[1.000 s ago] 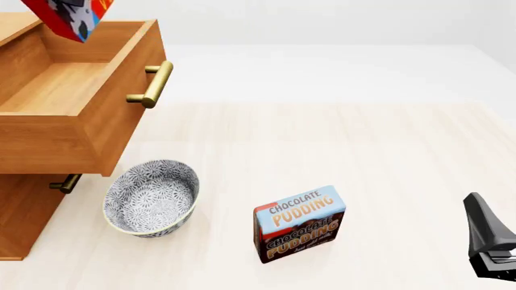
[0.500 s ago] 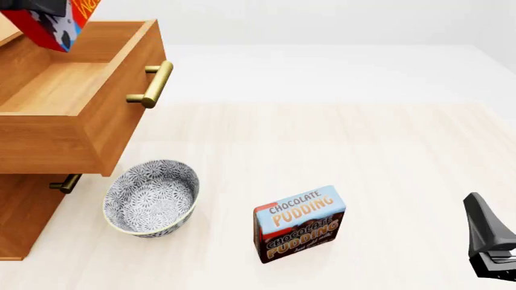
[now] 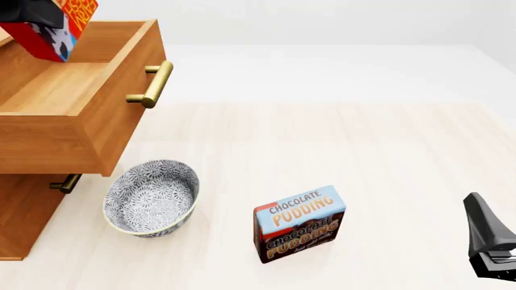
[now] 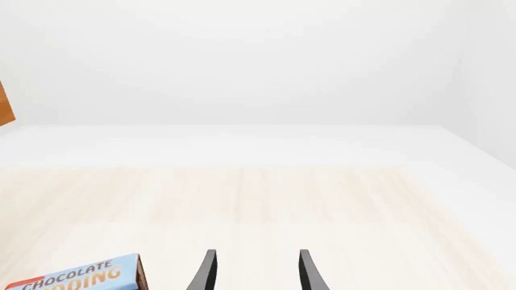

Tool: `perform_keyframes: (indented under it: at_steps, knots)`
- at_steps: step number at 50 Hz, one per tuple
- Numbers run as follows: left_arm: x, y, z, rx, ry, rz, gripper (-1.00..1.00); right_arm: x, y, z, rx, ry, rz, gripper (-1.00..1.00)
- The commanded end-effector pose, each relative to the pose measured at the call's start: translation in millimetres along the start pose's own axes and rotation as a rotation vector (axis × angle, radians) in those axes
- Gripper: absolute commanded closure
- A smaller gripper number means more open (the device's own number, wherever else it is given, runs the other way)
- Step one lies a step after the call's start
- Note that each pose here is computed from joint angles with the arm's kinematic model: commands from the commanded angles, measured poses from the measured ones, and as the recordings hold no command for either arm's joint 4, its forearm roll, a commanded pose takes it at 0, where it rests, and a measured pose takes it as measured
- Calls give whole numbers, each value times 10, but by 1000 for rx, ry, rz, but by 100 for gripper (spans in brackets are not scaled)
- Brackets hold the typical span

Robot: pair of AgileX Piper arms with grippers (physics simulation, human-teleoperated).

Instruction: Put the butter at the back in the top drawer of the cabinet and close it.

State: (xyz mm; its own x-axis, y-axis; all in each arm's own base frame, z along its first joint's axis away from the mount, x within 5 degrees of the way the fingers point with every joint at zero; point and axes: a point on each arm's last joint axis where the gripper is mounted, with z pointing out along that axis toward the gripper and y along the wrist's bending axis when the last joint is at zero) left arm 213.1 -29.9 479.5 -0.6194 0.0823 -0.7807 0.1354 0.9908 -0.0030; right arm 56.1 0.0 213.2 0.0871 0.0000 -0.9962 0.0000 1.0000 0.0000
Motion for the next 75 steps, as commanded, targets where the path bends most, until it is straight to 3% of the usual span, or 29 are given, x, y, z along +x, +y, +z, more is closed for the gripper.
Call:
perform_keyframes:
  at_steps: [1,48,75]
  knots:
    - [6,54,-2,-19,-16,-12,100,0,0,0,0,0,0,-100]
    - [211,218,148,-78,17,-57,100,0,0,0,0,0,0,-100]
    - [192,238,304,-79,36,-49,100,0,0,0,0,0,0,-100]
